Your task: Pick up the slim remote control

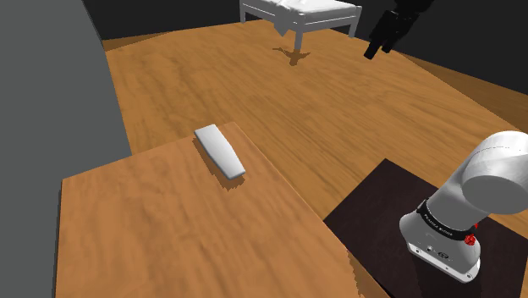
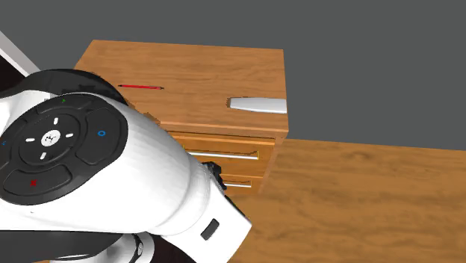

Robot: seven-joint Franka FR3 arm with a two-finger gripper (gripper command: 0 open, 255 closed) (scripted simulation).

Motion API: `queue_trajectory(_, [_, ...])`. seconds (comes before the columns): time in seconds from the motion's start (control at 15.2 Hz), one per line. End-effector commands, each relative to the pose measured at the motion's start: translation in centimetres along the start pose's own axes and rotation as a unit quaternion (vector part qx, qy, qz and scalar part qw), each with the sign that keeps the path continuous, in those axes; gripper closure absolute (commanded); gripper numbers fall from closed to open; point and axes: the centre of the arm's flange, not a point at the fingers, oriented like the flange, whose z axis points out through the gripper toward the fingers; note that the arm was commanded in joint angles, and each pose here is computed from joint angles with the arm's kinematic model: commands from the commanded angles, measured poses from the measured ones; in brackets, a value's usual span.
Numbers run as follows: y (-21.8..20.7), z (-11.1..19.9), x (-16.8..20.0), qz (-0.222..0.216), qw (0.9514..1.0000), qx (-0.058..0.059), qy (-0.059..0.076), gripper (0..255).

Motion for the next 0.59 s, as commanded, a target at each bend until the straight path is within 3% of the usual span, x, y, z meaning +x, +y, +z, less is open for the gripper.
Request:
queue_trajectory(0.0, [0.0,0.0,0.0,0.000,1.0000,0.000,0.000,0])
queue_trajectory(0.53, [-9.7,4.2,2.8,0.015,0.9995,-0.006,-0.025,0])
